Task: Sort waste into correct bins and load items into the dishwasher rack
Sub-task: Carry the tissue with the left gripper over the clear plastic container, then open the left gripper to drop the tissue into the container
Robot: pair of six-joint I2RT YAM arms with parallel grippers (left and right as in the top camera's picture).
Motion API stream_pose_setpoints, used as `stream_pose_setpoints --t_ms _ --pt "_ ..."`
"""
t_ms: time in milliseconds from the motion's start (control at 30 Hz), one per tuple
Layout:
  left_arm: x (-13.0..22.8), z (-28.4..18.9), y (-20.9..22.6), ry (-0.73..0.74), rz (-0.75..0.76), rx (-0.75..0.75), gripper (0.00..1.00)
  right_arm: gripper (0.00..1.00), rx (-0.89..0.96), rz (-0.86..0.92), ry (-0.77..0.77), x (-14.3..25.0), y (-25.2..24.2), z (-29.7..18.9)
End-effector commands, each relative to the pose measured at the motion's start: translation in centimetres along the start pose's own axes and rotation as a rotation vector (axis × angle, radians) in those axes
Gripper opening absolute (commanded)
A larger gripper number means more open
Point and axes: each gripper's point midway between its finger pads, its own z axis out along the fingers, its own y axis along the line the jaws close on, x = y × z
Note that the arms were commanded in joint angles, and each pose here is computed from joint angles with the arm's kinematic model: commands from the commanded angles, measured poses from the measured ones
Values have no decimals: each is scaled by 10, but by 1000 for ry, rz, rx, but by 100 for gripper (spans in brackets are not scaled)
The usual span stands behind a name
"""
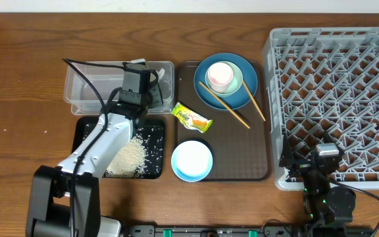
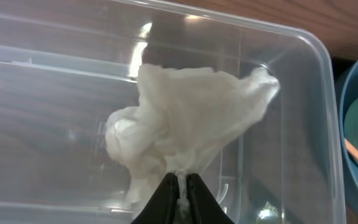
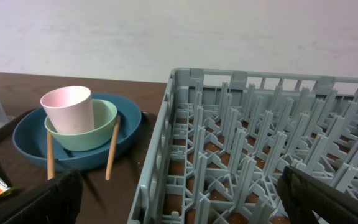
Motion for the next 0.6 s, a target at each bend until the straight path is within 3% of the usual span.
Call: stream_pose_setpoints --t_ms 0,500,567 --pt "-3 -3 2 -5 15 -6 10 99 -3 -5 4 1 1 0" --pt "-17 -30 -1 -51 89 9 10 99 -3 -5 4 1 1 0" --pt "-17 -32 -1 -53 92 10 13 99 -3 -5 4 1 1 0"
